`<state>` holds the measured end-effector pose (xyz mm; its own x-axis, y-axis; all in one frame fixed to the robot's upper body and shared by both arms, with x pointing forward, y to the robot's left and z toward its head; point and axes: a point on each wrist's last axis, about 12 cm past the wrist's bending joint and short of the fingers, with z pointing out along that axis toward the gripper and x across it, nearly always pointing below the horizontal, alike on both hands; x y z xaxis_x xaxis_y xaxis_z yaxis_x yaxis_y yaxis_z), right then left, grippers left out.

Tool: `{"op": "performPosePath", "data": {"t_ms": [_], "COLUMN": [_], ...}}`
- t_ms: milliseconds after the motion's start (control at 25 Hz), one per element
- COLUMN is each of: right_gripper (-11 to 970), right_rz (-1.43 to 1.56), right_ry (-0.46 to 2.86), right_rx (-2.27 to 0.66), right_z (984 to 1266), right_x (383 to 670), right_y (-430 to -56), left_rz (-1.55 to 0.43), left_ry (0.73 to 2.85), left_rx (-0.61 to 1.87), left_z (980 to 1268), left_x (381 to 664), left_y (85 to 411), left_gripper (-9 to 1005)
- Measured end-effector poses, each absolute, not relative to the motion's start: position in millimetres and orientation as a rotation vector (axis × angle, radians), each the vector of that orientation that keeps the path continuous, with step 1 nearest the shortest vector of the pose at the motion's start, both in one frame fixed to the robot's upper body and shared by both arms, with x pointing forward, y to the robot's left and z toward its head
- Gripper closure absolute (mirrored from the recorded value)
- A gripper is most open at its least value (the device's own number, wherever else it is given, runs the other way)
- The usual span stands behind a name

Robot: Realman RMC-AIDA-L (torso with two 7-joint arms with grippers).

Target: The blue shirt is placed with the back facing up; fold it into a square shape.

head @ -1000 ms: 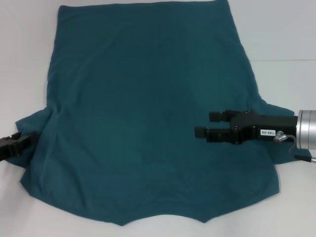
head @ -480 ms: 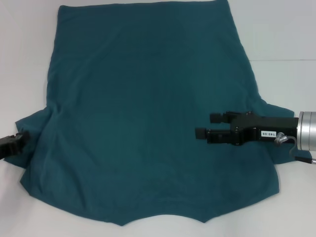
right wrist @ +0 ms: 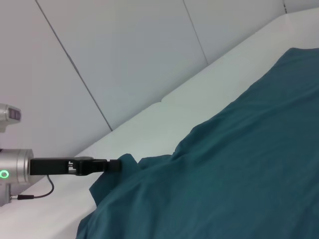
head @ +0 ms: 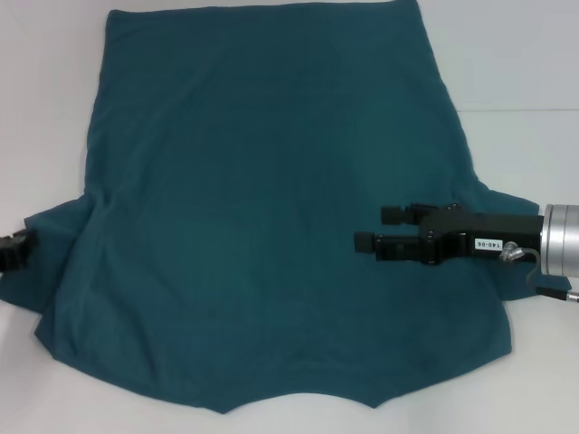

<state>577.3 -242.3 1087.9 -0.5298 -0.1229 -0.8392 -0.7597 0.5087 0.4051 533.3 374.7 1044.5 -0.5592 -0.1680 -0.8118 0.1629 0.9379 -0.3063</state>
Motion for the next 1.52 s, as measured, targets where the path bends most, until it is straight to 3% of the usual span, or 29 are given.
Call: {"op": "performPosePath", "data": {"t_ms": [560, 1520], "right_gripper": [48, 48], "right_rz": [1.033, 1.035], "right_ry": [1.965, 1.957], "right_rx": [-0.713, -0.714], "right_z": [1086.2, 1087.4], "right_x": [576.6, 577.5], "right_y": [-242.4, -241.3], "left_rz": [-0.278, -0.202], "left_ry": [2.105, 2.091], "left_rx": [-0.038, 0.03], "left_z": [1059.0, 1071.9], "left_x": [543.2, 563.2], "left_y": [399.4, 397.7], "left_gripper": [994, 994]}}
